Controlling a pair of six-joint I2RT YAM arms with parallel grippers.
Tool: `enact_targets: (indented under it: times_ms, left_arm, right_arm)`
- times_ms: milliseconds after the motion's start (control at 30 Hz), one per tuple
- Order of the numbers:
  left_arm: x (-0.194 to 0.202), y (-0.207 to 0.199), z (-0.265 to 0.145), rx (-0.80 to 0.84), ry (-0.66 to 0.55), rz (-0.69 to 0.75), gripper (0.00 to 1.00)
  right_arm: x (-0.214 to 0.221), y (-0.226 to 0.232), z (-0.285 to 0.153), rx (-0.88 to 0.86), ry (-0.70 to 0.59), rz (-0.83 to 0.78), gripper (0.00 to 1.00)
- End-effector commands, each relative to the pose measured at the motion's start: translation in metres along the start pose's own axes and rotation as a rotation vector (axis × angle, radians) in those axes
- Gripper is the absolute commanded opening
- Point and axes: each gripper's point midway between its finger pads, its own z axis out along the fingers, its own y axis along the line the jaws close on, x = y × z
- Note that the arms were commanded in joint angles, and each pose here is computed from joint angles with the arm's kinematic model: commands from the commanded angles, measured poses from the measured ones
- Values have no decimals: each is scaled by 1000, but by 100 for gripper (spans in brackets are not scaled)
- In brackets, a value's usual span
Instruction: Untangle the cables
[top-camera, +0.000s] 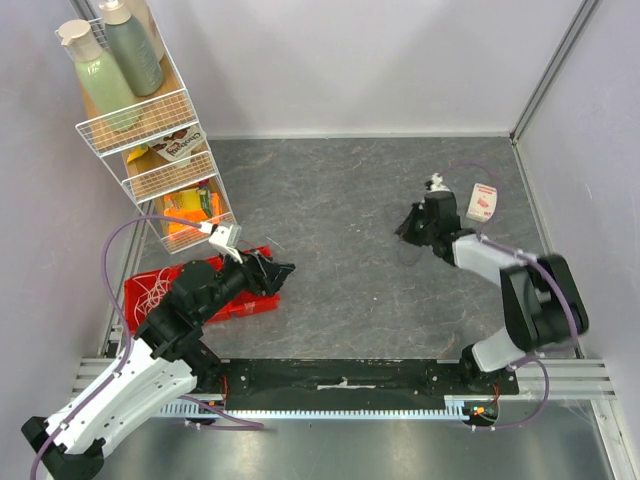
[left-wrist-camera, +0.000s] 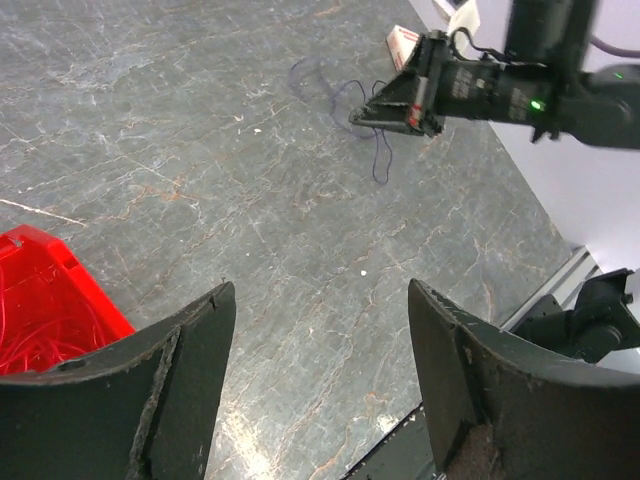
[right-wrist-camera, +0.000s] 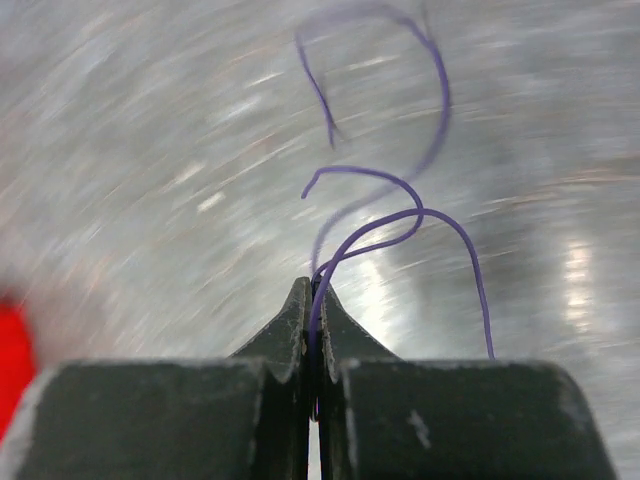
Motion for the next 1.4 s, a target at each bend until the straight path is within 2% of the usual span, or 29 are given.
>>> enact_targets:
  times_ms: [0,100,200,367,433,533,667,700,800,1000,1133,1367]
  left_arm:
    - [-20,-5,-4,3,-80,-47,75]
    - [-30,-15,-6,60,-134,-43,77]
    - [-36,-41,-12,212,-164,7,78]
    - [-54,-88,-31,483,-270,90,78]
    - [-55,-98,-33,543,-273,92,78]
    - [-41,-100,-16,553,-167,12,74]
    - [-12,-97,4,548,-54,-114,69]
    - [-13,-101,5,566,-82,-128,69]
    - [-3,-105,13,556,-111,-149,69]
    - [14,-118,40,477,-82,-8,68]
    - [25,-118,50,429,-44,56,58]
    - [28,-109,55,377,-57,80,41]
  right_arm:
    - [18,96,-67,-422,-39,-315,0]
    - [48,127,-109,-646,12,-395,0]
    - [77,147,-149,-826,69,-486,0]
    - [115,183,-210,-1093,126,-548,0]
    - [114,189,-216,-1083,111,-520,0]
    - [103,197,-221,-1050,89,-407,0]
    - [80,193,-204,-855,92,-66,0]
    - [81,195,-205,-859,129,55,0]
    - [86,214,-222,-972,192,214,0]
    - [95,239,-237,-1018,256,276,0]
    - [94,242,-240,-1010,236,303,0]
    - [99,249,-243,-1033,257,312,0]
